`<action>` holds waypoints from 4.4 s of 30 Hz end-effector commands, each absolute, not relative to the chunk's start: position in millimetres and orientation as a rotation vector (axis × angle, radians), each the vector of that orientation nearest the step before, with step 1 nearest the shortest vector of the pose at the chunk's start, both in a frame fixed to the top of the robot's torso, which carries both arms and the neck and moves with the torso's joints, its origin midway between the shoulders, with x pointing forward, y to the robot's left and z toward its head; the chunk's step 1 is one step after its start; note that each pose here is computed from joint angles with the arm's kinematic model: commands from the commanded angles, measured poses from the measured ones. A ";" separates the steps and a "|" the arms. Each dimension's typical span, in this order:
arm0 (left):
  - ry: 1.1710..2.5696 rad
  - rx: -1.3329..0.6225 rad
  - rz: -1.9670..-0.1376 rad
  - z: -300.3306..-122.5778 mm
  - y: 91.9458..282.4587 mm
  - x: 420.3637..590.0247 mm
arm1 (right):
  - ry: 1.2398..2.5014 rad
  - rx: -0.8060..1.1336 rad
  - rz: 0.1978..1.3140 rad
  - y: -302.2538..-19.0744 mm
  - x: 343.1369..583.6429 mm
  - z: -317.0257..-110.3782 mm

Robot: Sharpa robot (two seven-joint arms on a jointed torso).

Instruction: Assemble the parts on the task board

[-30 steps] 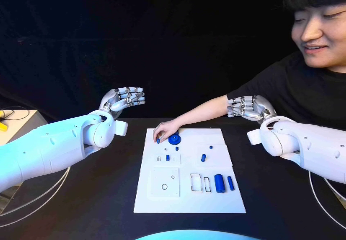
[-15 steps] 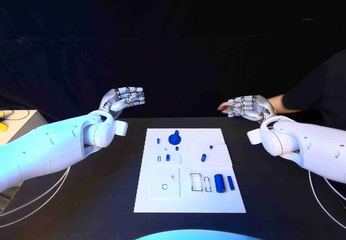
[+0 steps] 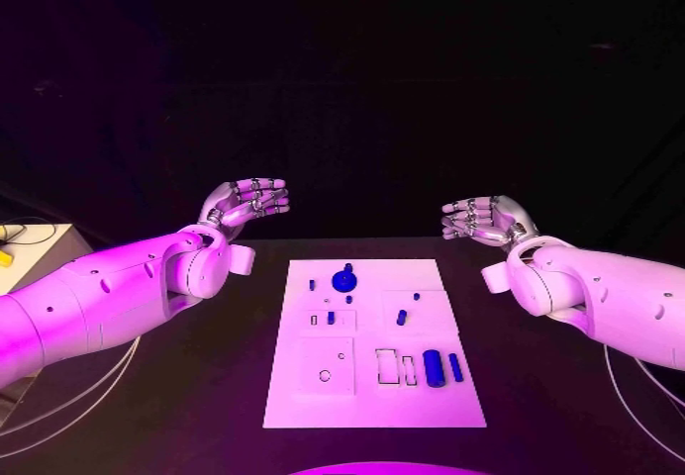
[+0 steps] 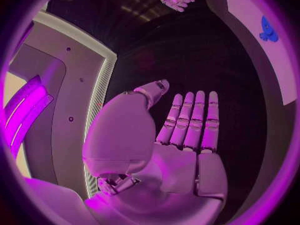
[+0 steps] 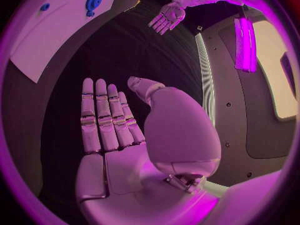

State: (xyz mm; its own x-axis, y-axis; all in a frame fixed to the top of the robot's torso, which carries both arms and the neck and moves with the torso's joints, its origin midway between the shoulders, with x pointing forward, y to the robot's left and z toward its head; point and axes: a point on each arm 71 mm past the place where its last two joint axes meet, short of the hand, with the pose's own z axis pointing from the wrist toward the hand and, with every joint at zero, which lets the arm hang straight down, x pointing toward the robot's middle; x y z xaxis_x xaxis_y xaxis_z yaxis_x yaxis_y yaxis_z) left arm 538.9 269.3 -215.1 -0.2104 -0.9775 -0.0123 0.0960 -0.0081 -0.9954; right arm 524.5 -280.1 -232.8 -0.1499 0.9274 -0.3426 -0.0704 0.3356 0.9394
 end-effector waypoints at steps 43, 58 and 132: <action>2.270 -0.339 -0.462 -198.2 212.2 560.0 | 1.473 0.751 1.183 -250.7 513.0 -208.9; 2.348 -0.291 -0.316 -193.5 202.0 571.7 | 1.466 0.730 1.195 -246.6 511.6 -199.3; 2.451 -0.211 -0.333 -200.4 176.9 575.7 | 1.459 0.713 1.199 -243.1 512.8 -194.1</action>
State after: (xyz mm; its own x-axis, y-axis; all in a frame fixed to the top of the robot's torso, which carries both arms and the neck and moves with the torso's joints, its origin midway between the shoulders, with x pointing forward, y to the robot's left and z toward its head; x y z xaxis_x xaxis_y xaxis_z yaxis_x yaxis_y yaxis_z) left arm 576.7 180.4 -200.5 -0.7645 -0.2402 -0.5982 -0.0841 0.9572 -0.2769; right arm 513.0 -244.5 -195.0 -0.2480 0.9049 -0.3460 -0.1558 0.3153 0.9361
